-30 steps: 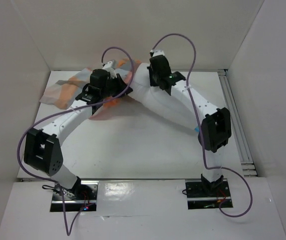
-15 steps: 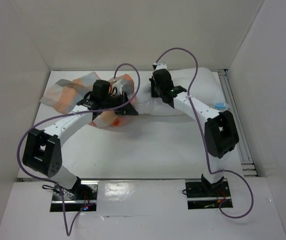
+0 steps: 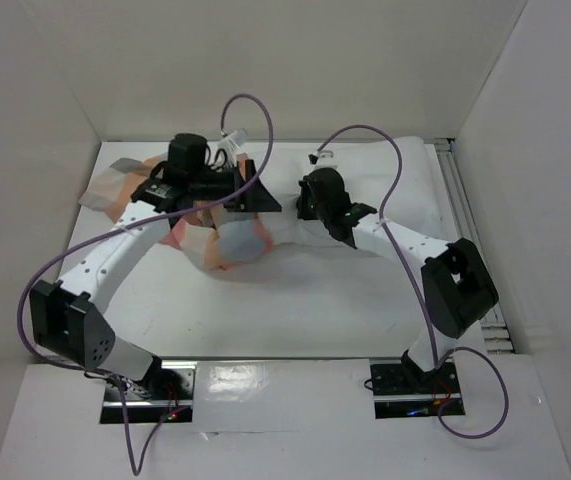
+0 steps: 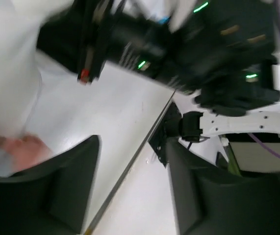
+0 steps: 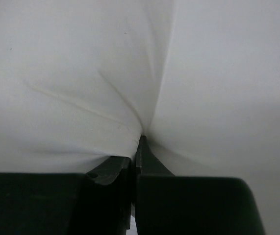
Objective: Put the pillow into the pillowcase
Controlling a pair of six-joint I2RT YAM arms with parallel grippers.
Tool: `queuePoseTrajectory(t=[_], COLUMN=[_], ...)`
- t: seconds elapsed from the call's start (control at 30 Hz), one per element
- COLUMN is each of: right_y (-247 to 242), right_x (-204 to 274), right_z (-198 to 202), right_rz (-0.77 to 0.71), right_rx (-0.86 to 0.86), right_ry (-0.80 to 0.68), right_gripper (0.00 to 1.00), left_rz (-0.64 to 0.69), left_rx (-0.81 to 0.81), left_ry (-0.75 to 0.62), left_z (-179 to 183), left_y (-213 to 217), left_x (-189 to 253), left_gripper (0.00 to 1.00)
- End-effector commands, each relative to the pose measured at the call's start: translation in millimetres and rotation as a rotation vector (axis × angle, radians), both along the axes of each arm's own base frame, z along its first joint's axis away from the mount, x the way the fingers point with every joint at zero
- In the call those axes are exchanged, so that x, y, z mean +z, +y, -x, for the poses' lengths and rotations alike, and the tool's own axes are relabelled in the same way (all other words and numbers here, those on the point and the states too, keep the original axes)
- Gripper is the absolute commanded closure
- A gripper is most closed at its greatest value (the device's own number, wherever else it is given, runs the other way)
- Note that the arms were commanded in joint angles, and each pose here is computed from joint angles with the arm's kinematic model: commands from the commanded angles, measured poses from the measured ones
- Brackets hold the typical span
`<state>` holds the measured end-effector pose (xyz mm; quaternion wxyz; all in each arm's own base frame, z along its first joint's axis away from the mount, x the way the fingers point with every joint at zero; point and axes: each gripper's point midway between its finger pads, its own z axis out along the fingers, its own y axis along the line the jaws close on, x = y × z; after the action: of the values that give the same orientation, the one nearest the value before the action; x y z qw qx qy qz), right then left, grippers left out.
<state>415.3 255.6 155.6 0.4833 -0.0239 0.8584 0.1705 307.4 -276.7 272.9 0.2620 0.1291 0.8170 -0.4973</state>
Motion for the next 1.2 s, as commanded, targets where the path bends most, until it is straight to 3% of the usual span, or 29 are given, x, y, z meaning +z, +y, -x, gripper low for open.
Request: queuePoseTrajectory(t=[0.0,0.07,0.13,0.2,0.3,0.4,0.53,0.73,0.8,0.97,1.17], right_y=[23,25,28,28,28,27,30,24,27,24,24], right_x=[-11,-6,-7,-13,-18,-23,-21,-25,-25,-27,-31], right_z=[31,33,41,48,59,65,71,74,76,76,76], right_rz=[-0.036,-0.037,-0.013,0.0,0.003,0.007,0.017,0.038,0.039,0.056,0.062], right_rx=[0.077,0.076,0.083,0.089,0.094,0.089,0.095,0.079,0.088,0.085,0.085], right_ry=[0.063,0.048,0.043,0.052,0.063,0.073,0.069,0.079,0.079,0.079,0.086], right_gripper=[1.0,1.0,1.0,1.0,1.0,1.0,1.0,1.0,1.0,1.0,1.0], left_rz=[0.031,0.014,-0.029,-0.11,-0.318,-0.383,-0.49,-0.563,-0.58,-0.561,-0.498], left_rx=[-0.006,0.065,0.184,0.277,0.516,0.575,0.62,0.636,0.647,0.686,0.653], left_ry=[-0.161,-0.168,-0.156,-0.13,-0.095,-0.073,0.008,0.027,0.05,0.016,-0.069], left_z=[9,-6,-23,-48,-97,-121,-156,-170,-170,-170,-173], left_y=[23,39,56,65,100,107,108,97,99,99,91], left_x=[61,63,65,54,16,1,-45,-74,-82,-62,-29], left_gripper=[0.35,0.54,0.54,0.38,0.34,0.25,0.26,0.3,0.33,0.72,0.94])
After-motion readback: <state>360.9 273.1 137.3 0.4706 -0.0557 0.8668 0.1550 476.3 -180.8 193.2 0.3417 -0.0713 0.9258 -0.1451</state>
